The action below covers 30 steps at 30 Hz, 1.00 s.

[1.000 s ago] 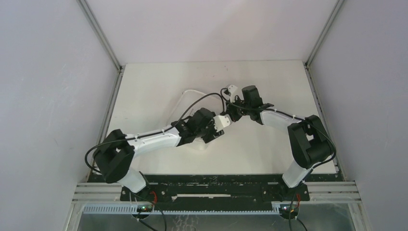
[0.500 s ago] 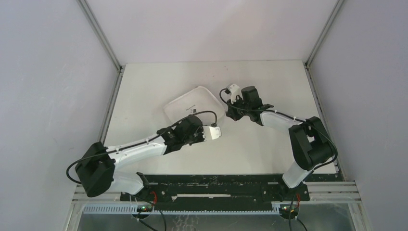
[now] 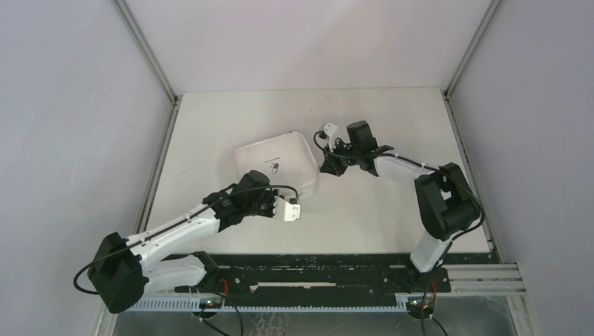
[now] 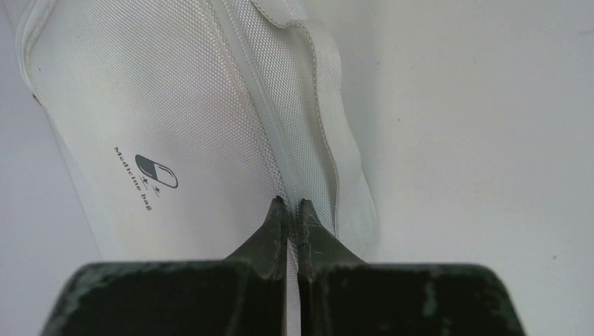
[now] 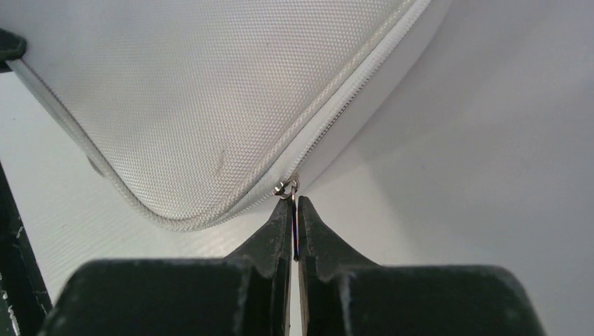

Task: Organize the medicine kit

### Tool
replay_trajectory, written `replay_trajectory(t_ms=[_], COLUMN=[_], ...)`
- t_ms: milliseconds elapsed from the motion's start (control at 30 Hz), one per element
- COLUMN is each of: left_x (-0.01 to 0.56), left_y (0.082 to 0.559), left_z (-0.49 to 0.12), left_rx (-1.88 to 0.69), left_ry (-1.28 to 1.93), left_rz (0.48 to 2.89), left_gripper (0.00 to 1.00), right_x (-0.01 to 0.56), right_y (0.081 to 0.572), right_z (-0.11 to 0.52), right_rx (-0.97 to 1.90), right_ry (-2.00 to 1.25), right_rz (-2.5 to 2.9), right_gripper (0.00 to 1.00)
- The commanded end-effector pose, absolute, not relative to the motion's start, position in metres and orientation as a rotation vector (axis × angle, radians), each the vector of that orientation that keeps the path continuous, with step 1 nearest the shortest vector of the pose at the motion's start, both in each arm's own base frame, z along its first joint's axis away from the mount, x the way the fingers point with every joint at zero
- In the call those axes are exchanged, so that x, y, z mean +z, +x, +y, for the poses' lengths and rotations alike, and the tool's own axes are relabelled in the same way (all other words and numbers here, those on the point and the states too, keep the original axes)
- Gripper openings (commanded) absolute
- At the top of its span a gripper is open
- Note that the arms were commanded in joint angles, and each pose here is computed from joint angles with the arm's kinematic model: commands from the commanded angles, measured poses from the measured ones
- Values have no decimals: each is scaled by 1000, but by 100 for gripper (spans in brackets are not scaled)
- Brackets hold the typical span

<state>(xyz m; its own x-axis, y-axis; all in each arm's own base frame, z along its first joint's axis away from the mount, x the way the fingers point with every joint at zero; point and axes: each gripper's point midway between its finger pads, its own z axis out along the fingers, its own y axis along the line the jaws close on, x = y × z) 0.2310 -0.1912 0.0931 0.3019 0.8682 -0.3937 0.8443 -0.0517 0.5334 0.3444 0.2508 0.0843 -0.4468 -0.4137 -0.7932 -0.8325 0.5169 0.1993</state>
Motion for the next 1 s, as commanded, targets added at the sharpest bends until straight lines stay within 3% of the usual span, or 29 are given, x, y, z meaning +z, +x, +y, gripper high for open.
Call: replay_trajectory(t_ms=[0, 100, 200, 233, 267, 300, 400, 800, 900, 967], left_x=[64, 85, 114, 124, 137, 160, 170, 121, 108, 101], left_y=[200, 218, 232, 236, 242, 253, 262, 291, 295, 293], left_z=[-143, -159, -183, -192, -202, -225, -250, -299, -291, -284], left_rx=[32, 21, -53, -84, -109, -174, -177, -71, -10, 9], left_ry=[2089, 1916, 1731, 1676, 1609, 1484, 1462, 1619, 1630, 1652], left_rz=[1619, 1642, 1629, 1617, 1593, 1564, 1538, 1610, 1642, 1654], left_gripper=[0, 6, 25, 33, 48, 69, 86, 91, 80, 64], right_x=[138, 140, 144, 144, 144, 141, 137, 118, 111, 103], right_y=[402, 395, 383, 379, 375, 367, 364, 361, 358, 355], right_z=[251, 253, 256, 257, 257, 258, 258, 247, 246, 245], right_rx=[649, 678, 731, 745, 757, 783, 796, 788, 787, 791], right_ry=[-1051, -1059, -1053, -1050, -1049, -1046, -1040, -1034, -1043, -1051], right_rz=[1834, 1841, 1842, 1846, 1849, 1863, 1876, 1949, 1966, 1985], right_gripper=[0, 0, 0, 0, 0, 0, 0, 0, 0, 0])
